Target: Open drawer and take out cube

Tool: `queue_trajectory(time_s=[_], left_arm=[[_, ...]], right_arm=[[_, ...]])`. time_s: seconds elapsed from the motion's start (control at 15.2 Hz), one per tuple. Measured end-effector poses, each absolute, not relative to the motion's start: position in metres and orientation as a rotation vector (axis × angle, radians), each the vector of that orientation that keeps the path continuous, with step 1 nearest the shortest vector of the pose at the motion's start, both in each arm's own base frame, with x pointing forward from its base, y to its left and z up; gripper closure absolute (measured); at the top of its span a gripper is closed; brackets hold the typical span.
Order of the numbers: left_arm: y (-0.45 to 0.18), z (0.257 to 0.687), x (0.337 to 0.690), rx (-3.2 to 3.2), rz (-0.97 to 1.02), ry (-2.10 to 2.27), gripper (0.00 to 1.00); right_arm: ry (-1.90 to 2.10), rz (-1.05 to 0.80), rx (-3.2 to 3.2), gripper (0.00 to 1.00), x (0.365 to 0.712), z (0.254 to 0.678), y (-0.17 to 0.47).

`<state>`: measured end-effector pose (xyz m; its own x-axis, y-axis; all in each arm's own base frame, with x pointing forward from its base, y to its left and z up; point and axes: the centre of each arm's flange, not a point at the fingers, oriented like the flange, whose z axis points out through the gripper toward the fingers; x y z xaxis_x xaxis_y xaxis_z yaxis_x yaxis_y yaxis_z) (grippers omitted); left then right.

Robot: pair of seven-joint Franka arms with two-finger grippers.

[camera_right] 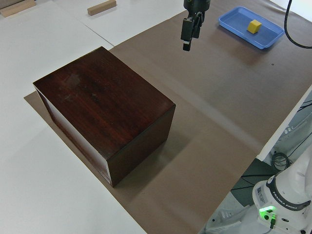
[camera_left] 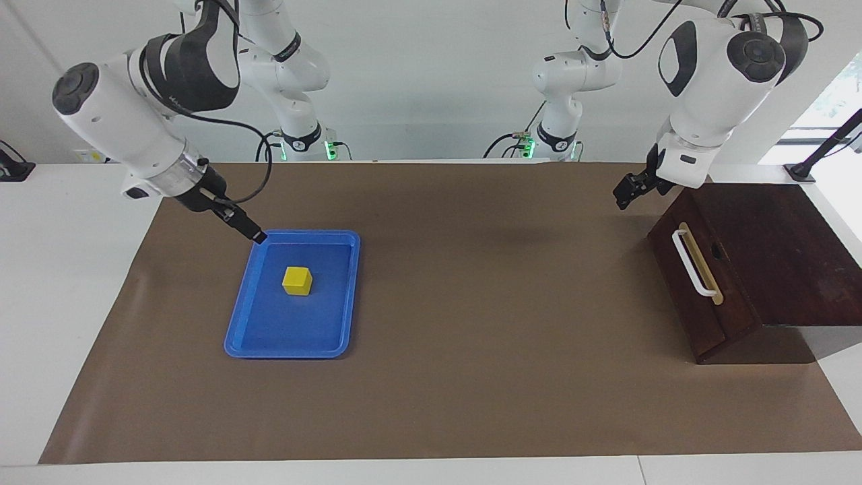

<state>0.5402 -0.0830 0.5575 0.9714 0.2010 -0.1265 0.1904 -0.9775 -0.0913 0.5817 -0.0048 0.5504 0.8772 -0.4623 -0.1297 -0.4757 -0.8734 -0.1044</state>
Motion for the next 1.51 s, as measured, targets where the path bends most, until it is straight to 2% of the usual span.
queue_trajectory(time_s=[0.26, 0.46, 0.79, 0.99, 1.32, 1.51], left_arm=[[-0.093, 0.557, 0.538, -3.057, 0.214, -0.206, 0.00], [-0.092, 0.557, 0.538, -3.079, 0.224, -0.162, 0.00], [-0.096, 0.562, 0.538, -3.103, 0.218, -0.128, 0.00], [-0.100, 0.563, 0.538, -3.105, 0.212, -0.116, 0.00], [-0.094, 0.564, 0.539, -3.106, 0.211, -0.122, 0.00], [-0.094, 0.564, 0.539, -3.106, 0.210, -0.120, 0.00]], right_arm=[[0.053, 0.024, -3.130, 0.00, 0.572, 0.580, -0.012], [-0.187, 0.040, -3.128, 0.00, 0.569, 0.586, -0.015], [-0.214, 0.153, -3.146, 0.00, 0.561, 0.581, -0.027], [-0.147, 0.139, -3.174, 0.00, 0.557, 0.588, -0.026], [-0.126, 0.103, -3.184, 0.00, 0.532, 0.619, -0.022], [-0.114, 0.137, -3.181, 0.00, 0.533, 0.608, -0.022]])
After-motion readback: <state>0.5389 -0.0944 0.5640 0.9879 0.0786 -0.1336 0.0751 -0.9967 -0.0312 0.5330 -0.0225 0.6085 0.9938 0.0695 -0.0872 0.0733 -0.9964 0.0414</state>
